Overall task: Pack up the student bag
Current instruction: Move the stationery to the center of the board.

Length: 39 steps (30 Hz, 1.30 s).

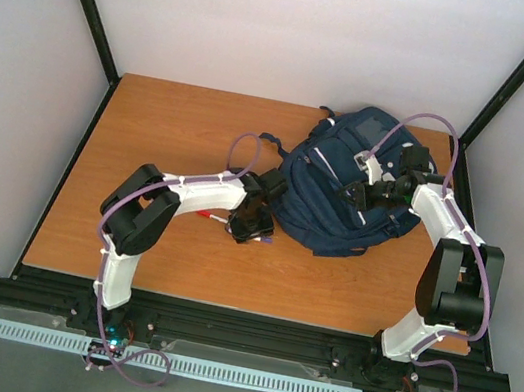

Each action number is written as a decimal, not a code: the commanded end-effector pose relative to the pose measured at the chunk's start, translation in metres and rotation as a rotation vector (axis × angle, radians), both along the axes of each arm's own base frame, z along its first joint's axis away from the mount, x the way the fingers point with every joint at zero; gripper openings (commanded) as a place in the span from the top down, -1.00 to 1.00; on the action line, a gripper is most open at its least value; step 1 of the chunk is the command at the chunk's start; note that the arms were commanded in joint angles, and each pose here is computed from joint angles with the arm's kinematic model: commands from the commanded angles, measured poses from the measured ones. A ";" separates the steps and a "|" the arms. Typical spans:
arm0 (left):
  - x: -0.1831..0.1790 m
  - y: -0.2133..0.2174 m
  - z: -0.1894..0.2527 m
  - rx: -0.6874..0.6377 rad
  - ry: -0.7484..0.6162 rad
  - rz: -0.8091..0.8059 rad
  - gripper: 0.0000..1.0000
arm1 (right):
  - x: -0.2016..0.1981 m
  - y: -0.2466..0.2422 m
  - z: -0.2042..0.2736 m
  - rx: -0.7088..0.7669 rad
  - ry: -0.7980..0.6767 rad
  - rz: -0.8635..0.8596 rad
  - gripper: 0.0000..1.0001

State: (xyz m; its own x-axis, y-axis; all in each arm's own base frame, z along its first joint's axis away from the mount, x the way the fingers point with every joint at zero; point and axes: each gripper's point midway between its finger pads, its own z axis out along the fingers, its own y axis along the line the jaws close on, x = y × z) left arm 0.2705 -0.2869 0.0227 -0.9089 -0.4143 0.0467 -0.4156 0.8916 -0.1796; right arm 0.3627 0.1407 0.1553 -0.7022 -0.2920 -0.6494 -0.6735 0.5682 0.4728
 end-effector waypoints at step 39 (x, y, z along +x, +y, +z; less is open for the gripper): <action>-0.011 0.026 -0.006 0.114 0.049 -0.005 0.04 | -0.008 0.006 0.004 0.049 0.053 0.019 0.94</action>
